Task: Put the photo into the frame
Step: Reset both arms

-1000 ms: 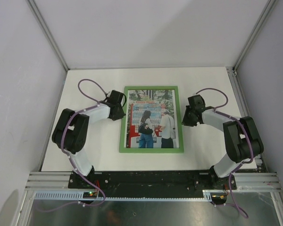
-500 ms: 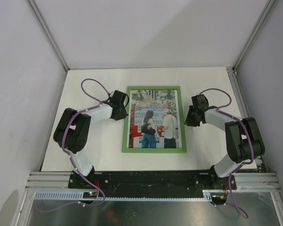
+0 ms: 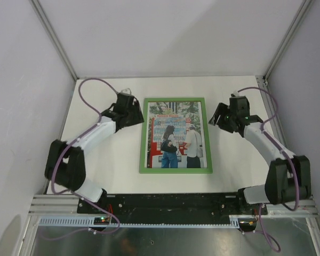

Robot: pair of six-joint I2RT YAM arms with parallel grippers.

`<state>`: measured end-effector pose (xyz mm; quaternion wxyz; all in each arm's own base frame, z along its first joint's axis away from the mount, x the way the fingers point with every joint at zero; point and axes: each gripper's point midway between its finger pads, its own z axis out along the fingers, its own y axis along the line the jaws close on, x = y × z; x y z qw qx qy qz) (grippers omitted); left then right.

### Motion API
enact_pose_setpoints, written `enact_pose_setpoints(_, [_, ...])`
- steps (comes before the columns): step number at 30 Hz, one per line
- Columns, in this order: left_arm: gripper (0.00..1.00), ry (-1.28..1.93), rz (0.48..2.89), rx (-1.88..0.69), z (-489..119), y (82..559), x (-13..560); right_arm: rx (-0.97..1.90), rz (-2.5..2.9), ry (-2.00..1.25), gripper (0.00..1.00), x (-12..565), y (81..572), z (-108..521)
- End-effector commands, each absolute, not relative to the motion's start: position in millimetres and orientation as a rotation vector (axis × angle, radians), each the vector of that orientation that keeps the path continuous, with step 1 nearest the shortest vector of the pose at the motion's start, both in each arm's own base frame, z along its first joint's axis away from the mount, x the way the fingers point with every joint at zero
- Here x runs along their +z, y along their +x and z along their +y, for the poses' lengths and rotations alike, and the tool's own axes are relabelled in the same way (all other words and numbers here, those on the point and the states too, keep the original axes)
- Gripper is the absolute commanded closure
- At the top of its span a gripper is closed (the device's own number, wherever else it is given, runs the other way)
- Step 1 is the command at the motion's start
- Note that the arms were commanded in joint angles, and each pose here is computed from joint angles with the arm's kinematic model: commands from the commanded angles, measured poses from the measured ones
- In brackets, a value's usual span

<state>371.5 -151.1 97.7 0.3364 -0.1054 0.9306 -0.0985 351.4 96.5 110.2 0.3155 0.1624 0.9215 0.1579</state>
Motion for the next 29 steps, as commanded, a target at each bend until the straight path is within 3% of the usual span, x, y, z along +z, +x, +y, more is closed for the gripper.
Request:
enact_pose_setpoints(1, [0.29,-0.103,2.234,-0.443,-166,369,190,0.542,2.230,0.320,0.28,192,351,114])
enact_pose_setpoints(3, [0.10,-0.054,2.181,-0.502,-169,356,213,0.573,2.174,0.280,0.23,213,344,119])
enact_pose_setpoints(6, [0.02,0.006,2.107,-0.553,-168,336,241,0.598,2.115,0.223,0.18,235,332,127])
enact_pose_setpoints(15, [0.00,0.034,1.976,-0.634,-157,292,277,0.683,1.989,0.179,0.09,275,307,134])
enact_pose_setpoints(29, [0.00,0.039,1.966,-0.596,-151,290,274,0.665,1.987,0.197,0.07,268,306,133])
